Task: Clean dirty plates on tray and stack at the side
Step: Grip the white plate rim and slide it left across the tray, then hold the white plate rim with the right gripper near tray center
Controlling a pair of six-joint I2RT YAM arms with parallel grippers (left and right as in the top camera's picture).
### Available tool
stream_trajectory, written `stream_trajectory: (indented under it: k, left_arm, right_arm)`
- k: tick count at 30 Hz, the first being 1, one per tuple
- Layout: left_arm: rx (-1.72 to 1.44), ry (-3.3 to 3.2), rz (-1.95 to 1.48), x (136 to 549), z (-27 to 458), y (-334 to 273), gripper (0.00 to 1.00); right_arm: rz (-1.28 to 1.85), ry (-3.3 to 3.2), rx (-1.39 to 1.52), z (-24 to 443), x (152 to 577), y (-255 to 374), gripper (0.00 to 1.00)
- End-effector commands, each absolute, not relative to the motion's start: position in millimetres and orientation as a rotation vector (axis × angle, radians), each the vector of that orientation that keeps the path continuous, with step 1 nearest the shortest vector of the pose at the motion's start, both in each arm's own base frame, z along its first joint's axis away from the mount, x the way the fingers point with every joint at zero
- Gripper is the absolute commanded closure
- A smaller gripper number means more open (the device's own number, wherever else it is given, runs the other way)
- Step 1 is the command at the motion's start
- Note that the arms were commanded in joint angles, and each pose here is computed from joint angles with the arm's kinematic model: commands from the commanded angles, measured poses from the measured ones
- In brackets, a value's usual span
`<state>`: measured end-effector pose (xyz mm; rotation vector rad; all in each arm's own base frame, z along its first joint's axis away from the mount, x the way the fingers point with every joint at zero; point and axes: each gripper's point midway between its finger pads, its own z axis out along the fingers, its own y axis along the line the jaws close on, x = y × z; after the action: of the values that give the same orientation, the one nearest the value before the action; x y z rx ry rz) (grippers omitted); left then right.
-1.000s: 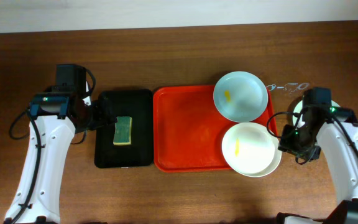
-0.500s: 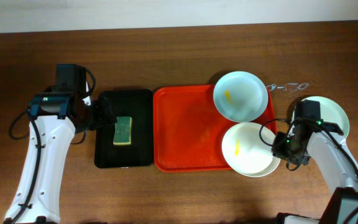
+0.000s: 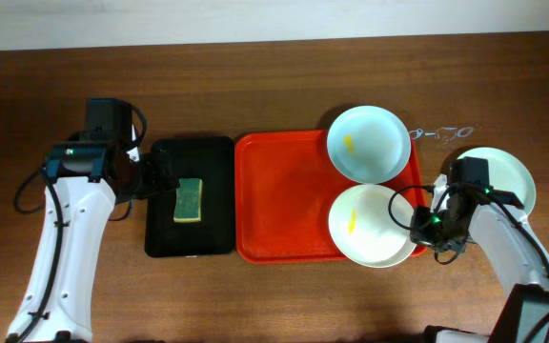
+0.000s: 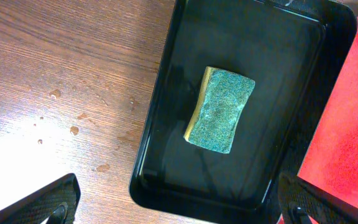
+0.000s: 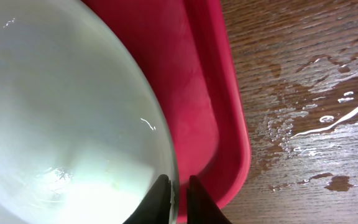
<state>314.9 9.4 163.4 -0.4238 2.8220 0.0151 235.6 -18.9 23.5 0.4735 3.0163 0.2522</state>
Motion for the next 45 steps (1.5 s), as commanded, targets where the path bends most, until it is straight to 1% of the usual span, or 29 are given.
stream_trajectory:
  k: [1, 2, 8, 11, 15, 19, 23, 26, 32, 39, 45]
  left_arm:
    - [-0.441, 2.791, -0.003, 317, 173, 9, 0.01]
    - [-0.441, 2.791, -0.003, 317, 173, 9, 0.01]
    - [-0.441, 2.791, -0.003, 318, 173, 9, 0.01]
    - [-0.441, 2.792, -0.003, 317, 172, 9, 0.01]
    - [-0.441, 2.791, -0.003, 318, 172, 9, 0.01]
    - [-0.441, 2.792, -0.003, 317, 172, 9, 0.01]
    - [-0.441, 2.792, -0.003, 317, 172, 9, 0.01]
    - [-0.441, 2.792, -0.003, 317, 172, 9, 0.01]
    - [-0.441, 2.792, -0.003, 317, 172, 9, 0.01]
    - [-0.441, 2.792, -0.003, 317, 172, 9, 0.01]
    - [-0.441, 2.792, -0.003, 317, 172, 9, 0.01]
  right_arm:
    - [0.328, 3.022, 0.461, 23, 234, -9, 0.93]
    - [0.374, 3.015, 0.458, 24, 235, -4, 0.96]
    - [0.653, 2.940, 0.411, 35, 248, 32, 0.96]
    - [0.663, 2.908, 0.471, 37, 259, 43, 0.96]
    - [0.690, 2.835, 0.450, 43, 280, 69, 0.96]
    - [0.586, 2.780, 0.498, 43, 297, 85, 0.96]
    - [0.574, 2.745, 0.375, 47, 304, 110, 0.96]
    - [0.442, 2.738, 0.378, 44, 304, 107, 0.96]
    - [0.289, 2.712, 0.388, 41, 308, 93, 0.96]
    - [0.259, 2.807, 0.400, 13, 298, 92, 0.96]
    - [0.265, 2.813, 0.401, 11, 298, 93, 0.96]
